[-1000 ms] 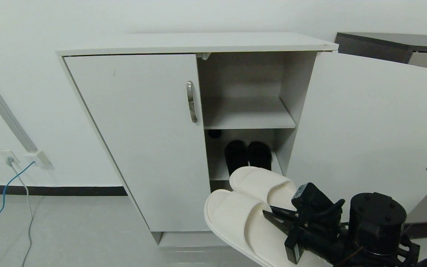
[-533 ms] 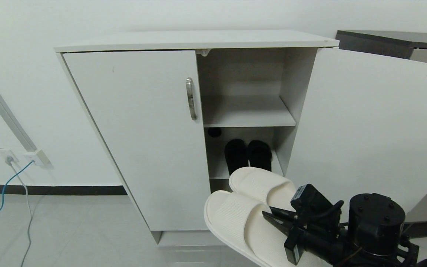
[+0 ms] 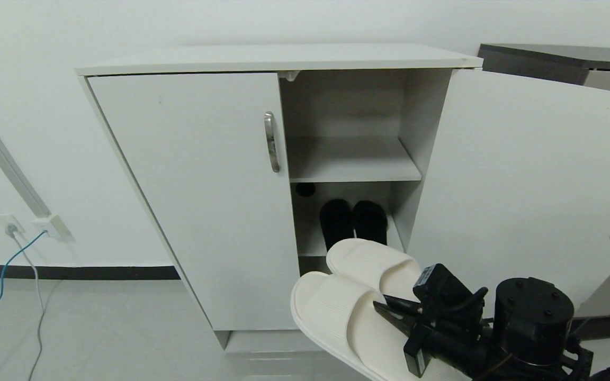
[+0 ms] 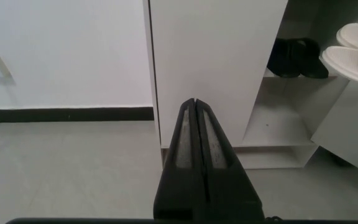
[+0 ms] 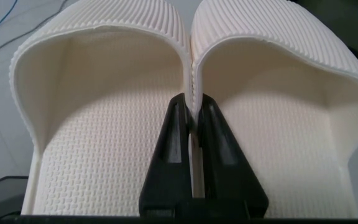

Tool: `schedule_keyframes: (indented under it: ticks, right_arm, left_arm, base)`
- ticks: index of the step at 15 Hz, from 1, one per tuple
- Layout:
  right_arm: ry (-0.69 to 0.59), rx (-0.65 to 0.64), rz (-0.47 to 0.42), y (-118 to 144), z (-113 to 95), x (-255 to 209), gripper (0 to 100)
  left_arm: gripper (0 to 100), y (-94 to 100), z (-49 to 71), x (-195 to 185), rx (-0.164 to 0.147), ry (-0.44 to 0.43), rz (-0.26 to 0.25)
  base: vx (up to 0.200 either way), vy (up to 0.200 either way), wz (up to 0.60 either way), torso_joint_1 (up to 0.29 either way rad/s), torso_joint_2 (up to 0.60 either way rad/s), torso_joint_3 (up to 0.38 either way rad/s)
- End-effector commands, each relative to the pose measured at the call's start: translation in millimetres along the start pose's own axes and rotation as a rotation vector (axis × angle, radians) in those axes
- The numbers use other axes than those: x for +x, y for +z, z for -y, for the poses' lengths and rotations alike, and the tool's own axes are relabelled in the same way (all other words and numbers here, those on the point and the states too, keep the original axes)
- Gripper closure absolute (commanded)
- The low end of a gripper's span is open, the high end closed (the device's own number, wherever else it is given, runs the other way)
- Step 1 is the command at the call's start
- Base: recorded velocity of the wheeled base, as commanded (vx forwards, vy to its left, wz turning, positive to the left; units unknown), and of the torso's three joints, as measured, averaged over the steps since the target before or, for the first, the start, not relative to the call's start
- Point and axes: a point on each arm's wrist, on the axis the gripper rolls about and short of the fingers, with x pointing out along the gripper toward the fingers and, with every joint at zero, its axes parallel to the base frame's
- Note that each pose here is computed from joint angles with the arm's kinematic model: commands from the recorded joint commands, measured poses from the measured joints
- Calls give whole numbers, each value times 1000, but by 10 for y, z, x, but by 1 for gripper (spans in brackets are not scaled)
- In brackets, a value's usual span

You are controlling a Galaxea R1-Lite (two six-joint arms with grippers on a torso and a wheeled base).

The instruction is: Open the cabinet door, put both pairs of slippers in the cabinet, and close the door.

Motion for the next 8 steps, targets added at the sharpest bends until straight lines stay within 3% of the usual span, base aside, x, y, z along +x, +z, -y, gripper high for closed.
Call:
schedule_keyframes:
  ticks: [1, 3, 8]
  right_arm:
    - [2, 0, -11, -28, -4, 17, 100]
    - [-71, 1, -21, -38, 15, 101, 100]
    - [-388, 80, -19, 61, -5, 380, 100]
  left_arm:
    - [100, 0, 0, 1, -1, 1, -2]
    - [100, 0, 0, 0, -1, 1, 0]
    - [100, 0, 0, 1, -1, 1, -2]
  base:
    - [0, 0, 0, 0, 0, 0]
    - [0, 0, 0, 0, 0, 0]
    - [0, 0, 0, 0, 0, 0]
